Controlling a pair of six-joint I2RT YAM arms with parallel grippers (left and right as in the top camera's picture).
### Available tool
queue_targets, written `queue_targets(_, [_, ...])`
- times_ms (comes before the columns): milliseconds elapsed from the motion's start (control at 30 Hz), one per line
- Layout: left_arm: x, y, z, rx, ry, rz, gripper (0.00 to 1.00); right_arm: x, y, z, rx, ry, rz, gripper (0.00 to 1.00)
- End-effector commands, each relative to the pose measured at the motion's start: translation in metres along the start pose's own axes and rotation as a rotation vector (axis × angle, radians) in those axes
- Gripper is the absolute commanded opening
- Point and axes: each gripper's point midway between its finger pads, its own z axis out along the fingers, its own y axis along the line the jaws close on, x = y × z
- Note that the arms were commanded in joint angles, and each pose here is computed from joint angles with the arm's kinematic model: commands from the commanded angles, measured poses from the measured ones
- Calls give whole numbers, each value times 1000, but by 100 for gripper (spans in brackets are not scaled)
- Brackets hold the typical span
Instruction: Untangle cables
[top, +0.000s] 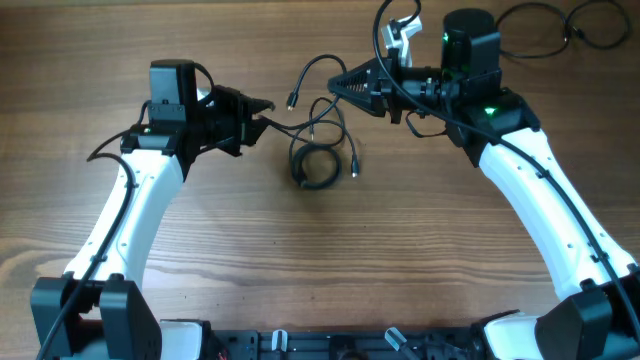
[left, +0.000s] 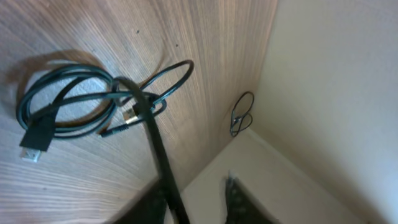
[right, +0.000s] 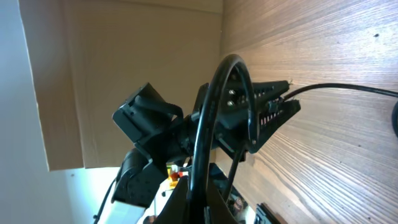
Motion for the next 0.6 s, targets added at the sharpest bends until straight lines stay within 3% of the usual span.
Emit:
queue_targets(0, [-2, -4, 1, 10, -7, 20, 4, 4, 18, -6, -34, 9, -66, 4])
queue_targets(133, [0, -48, -8, 172, -43, 347, 4, 0, 2, -6, 28, -21, -109, 4])
queue_targets(233, [-1, -79, -35, 288, -105, 465, 4, -8, -28, -13, 153, -81, -66, 4])
queue_targets(367, [-12, -87, -66, 323, -181, 545, 5, -17, -43, -33, 186, -101, -23, 4])
queue_targets(433, [-25, -76, -74, 286, -209, 537, 20, -22, -47, -49, 177, -111, 7, 4])
queue_targets(467, [-33, -68, -75, 255, -220, 508, 35, -26, -49, -57, 183, -128, 17, 4])
queue_targets(567, [-42, -56, -77, 211, -237, 460, 38, -30, -49, -72, 188, -158, 16, 4])
